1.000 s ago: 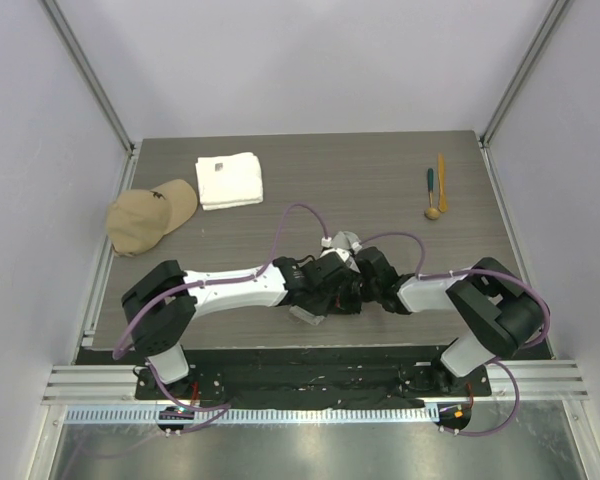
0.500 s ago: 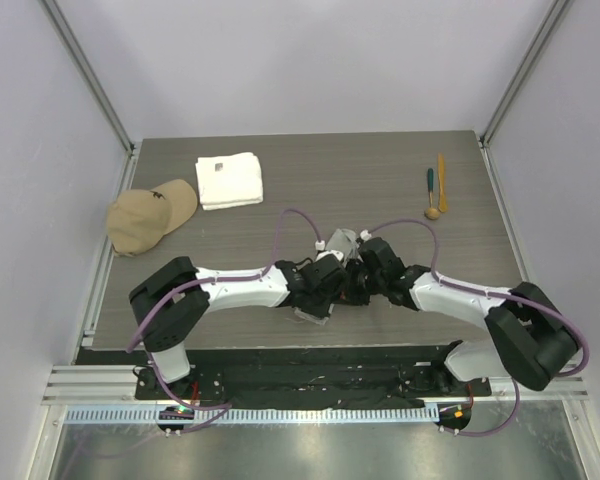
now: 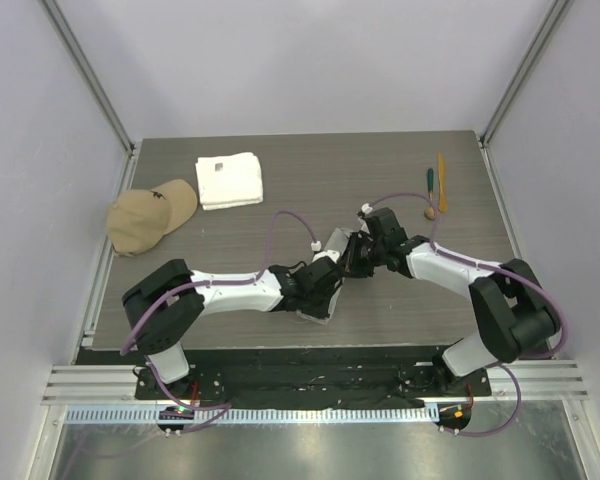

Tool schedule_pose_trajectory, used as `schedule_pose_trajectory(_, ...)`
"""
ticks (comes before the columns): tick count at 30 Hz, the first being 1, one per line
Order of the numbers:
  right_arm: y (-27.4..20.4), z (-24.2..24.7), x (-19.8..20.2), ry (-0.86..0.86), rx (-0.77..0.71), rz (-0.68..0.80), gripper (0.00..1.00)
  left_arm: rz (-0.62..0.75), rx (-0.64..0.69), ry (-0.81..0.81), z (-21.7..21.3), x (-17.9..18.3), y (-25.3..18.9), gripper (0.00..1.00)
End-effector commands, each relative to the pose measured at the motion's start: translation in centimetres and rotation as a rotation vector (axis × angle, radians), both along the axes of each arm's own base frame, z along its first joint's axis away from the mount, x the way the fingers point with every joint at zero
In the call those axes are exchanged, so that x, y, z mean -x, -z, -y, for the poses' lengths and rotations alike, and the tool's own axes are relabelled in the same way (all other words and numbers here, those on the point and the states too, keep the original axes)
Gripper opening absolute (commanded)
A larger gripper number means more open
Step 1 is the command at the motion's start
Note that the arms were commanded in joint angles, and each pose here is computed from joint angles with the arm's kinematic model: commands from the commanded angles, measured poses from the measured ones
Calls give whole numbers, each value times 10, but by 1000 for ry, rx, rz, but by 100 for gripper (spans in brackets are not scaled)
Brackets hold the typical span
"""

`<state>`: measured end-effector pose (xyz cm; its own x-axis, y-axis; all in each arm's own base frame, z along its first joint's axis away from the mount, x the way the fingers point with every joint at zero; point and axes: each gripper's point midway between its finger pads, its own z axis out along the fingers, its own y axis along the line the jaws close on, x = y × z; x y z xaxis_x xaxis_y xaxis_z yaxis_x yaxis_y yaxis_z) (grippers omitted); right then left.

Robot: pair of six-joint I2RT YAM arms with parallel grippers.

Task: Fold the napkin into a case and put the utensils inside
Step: Stuff the top corner of the smaller-rectangle-folded napkin into the folded napkin.

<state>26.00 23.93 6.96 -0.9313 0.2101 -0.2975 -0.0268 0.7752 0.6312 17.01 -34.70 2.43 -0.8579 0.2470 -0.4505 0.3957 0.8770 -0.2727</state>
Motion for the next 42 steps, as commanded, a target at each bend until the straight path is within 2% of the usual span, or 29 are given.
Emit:
schedule_pose_trajectory(1, -5, -26, -6, -81, -127, 6, 1, -27, -63, -12, -18, 8, 20, 0)
schedule_pose_trajectory(4, 9, -35, 3, -110, -166, -37, 1, -27, -54, -10, -16, 8, 19, 0)
schedule_pose_trajectory(10, 47, -18, 25, -107, -116, -93, 1, -8, -20, 16, -7, 5, 4, 1)
schedule_pose_trajectory(13, 62, -7, 28, -98, -86, -103, 1, 14, -5, 49, -2, 2, -16, 13)
schedule_pose_trajectory(14, 64, -3, 28, -94, -79, -104, 1, 18, 7, 65, -3, 4, -29, 22)
schedule_pose_trajectory(17, 68, 1, 25, -107, -71, -101, 1, 52, 123, 109, 8, 4, -80, 35)
schedule_pose_trajectory(18, 72, 2, 27, -113, -66, -114, 1, 27, 162, 127, 9, 5, -91, 35)
schedule_pose_trajectory(19, 74, 3, 27, -119, -65, -119, 1, 28, 182, 128, 7, 3, -100, 35)
schedule_pose_trajectory(22, 78, 4, 29, -132, -64, -123, 1, 3, 248, 115, 1, -11, -116, 21)
schedule_pose_trajectory(23, 78, 4, 29, -141, -65, -118, 1, -13, 259, 94, -5, -20, -113, 15)
schedule_pose_trajectory(26, 79, 6, 31, -147, -68, -120, 1, -68, 285, 90, -6, -28, -97, 8)
schedule_pose_trajectory(31, 75, 9, 25, -146, -76, -113, 1, -141, 309, 108, 8, -26, -57, 5)
schedule_pose_trajectory(35, 66, 9, 18, -135, -85, -97, 1, -226, 338, 101, 15, -8, -24, 4)
schedule_pose_trajectory(39, 40, 9, -2, -80, -109, -54, 1, -257, 286, 59, 11, 1, 6, 4)
schedule_pose_trajectory(42, 14, 30, -28, 6, -58, 20, 2, -248, 231, 27, 0, 1, 26, 3)
